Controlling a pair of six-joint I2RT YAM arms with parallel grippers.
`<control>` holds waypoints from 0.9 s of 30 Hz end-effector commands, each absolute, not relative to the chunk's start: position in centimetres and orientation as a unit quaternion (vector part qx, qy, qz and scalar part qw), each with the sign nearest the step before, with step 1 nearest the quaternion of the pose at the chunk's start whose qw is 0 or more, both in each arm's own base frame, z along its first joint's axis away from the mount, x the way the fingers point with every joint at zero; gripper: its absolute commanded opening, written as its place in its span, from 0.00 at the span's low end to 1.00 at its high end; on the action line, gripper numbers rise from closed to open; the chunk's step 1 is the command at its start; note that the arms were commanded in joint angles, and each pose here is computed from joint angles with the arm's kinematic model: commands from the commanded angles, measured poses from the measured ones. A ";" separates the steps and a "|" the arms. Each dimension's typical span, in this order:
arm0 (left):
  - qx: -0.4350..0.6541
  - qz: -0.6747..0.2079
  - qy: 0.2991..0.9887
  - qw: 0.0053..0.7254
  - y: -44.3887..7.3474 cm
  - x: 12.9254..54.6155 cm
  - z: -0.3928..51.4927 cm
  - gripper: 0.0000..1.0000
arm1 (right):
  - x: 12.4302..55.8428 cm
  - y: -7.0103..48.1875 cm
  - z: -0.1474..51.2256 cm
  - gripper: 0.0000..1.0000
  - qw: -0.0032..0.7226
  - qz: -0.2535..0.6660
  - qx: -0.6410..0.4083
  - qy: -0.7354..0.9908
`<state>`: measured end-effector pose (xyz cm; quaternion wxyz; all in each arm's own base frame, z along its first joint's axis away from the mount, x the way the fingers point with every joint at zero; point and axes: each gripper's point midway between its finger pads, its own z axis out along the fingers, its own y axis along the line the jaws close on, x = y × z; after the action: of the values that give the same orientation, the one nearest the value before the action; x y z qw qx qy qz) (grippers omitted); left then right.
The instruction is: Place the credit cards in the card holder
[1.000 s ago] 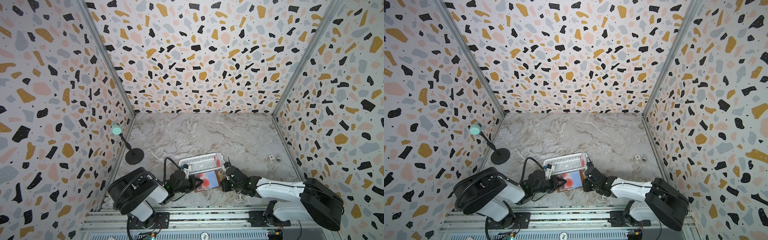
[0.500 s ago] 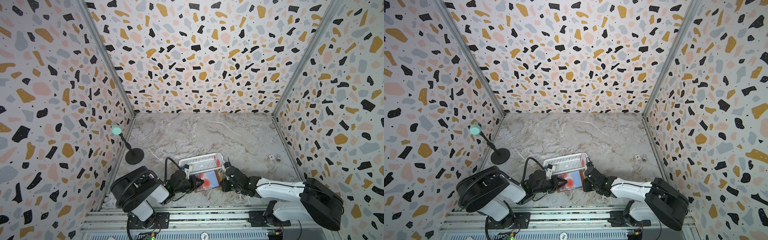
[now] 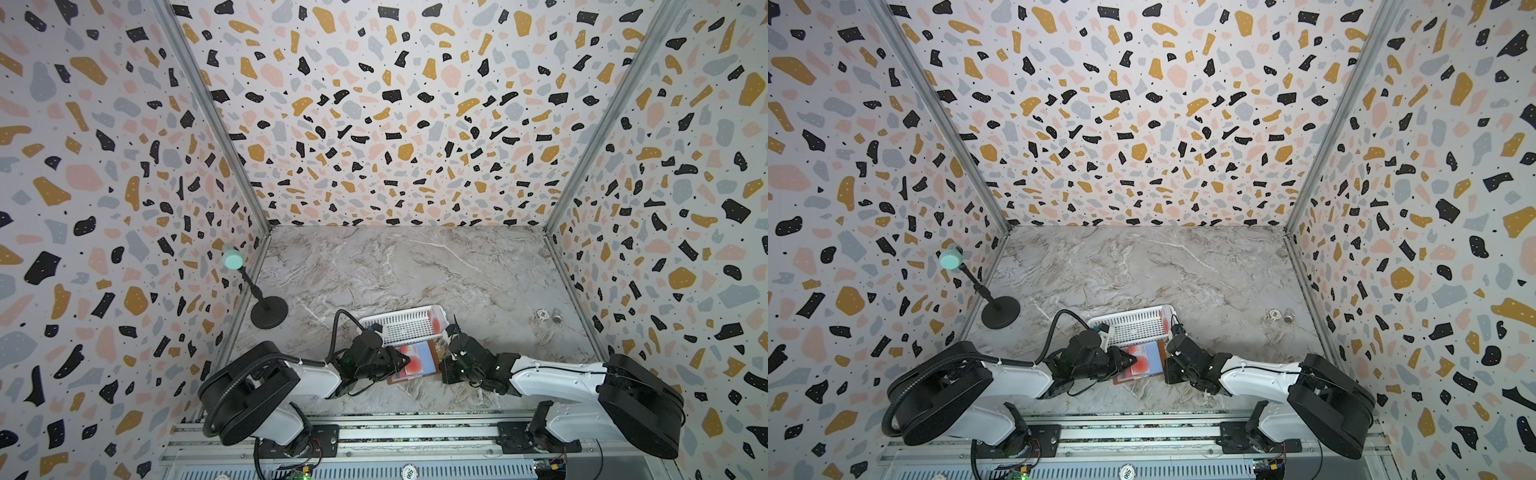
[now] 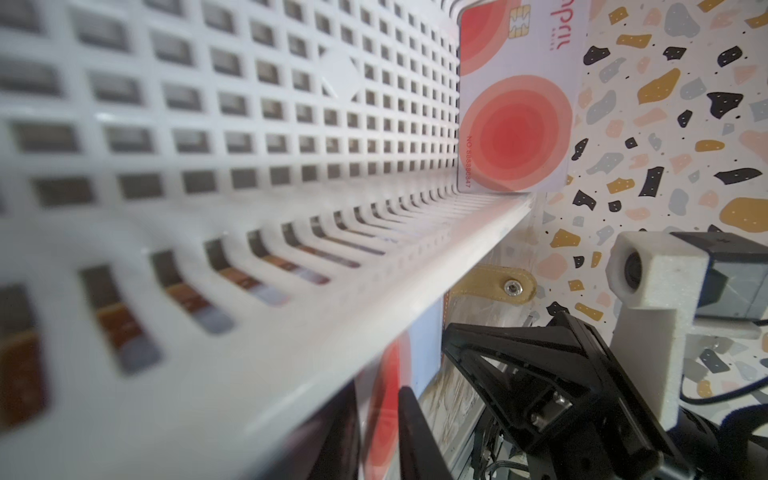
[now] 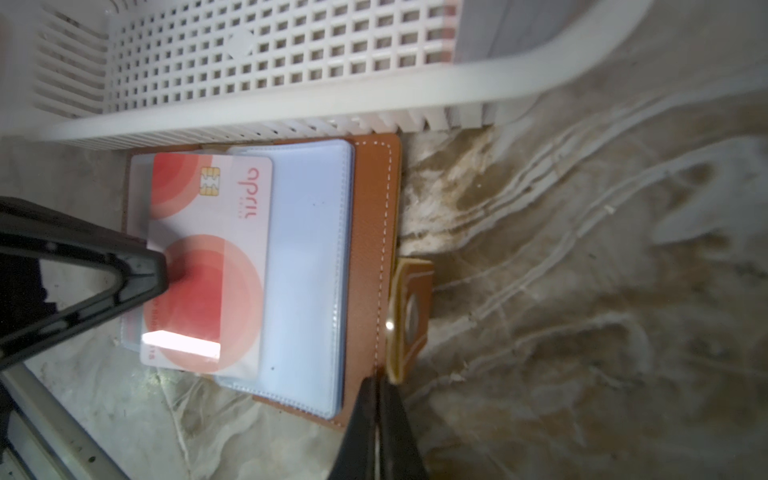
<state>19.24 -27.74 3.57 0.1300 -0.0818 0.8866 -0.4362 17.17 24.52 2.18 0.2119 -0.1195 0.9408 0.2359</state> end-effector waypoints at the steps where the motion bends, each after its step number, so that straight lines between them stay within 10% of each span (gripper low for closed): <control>1: -0.069 -0.364 0.920 0.124 -25.9 18.6 2.0 0.27 | 16.6 23.8 1.2 0.07 0.198 0.215 -0.118 0.949; 27: -0.015 -0.310 0.944 0.112 -28.2 18.9 2.6 0.29 | 16.7 24.8 1.7 0.07 0.204 0.223 -0.128 0.944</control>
<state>19.04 -28.48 3.27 0.1171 -0.0243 0.9354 -0.3328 17.08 24.94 2.22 0.2175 -0.1243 0.9387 0.2367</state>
